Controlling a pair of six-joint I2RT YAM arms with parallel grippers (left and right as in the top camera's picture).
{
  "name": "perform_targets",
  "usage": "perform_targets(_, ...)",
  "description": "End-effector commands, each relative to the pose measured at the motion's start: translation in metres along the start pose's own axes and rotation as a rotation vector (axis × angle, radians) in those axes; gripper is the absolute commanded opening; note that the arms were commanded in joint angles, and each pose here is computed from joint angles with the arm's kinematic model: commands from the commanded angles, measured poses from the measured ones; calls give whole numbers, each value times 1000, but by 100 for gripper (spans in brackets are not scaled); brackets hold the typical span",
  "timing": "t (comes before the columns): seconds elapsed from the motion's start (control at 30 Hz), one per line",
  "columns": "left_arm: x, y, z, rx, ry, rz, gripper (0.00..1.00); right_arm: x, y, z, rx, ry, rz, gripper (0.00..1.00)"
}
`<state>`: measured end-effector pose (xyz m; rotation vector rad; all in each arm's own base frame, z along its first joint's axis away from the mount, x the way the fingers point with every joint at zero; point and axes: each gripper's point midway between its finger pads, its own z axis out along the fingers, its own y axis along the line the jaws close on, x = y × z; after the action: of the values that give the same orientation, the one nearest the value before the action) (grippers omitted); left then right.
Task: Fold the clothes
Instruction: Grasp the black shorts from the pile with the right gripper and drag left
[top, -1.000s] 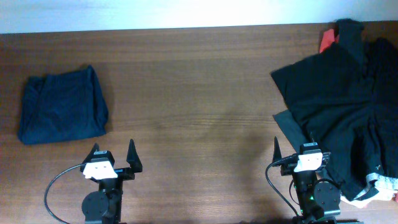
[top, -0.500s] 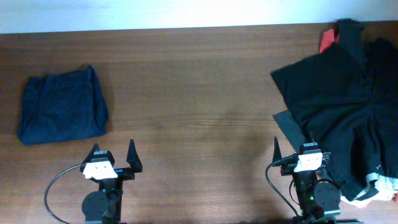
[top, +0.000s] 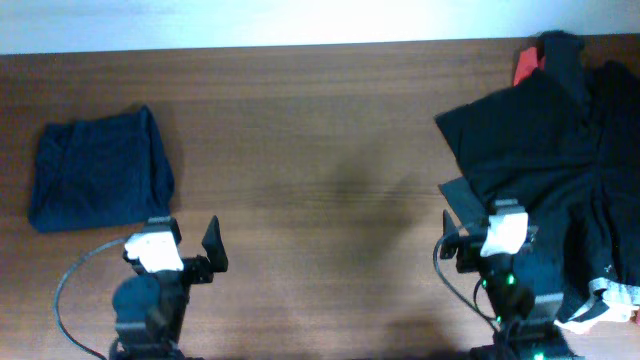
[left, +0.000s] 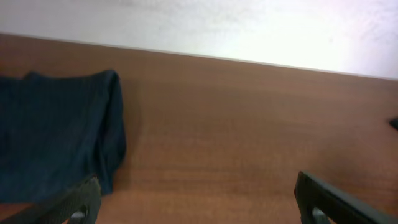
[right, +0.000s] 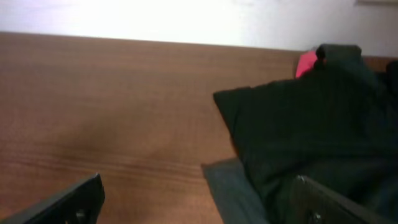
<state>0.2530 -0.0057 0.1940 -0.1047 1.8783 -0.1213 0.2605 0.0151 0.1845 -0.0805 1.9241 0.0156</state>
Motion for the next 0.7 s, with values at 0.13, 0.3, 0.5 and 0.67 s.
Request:
perform_targets(0.13,-26,-16,15,46,181,-14,99,-37,-4,38,2,299,1,99)
perform_targets(0.3,-20,-26,27,98,287,-29,99,-58,-11,100,-5,483,-61,99)
perform_targets(0.5,-9,-24,35,91,336,-34,99,1,-40,202,135,538,-190,100)
perform_targets(0.67,-5,-24,38,88,354,-36,99,73,-63,241,270,652,-219,85)
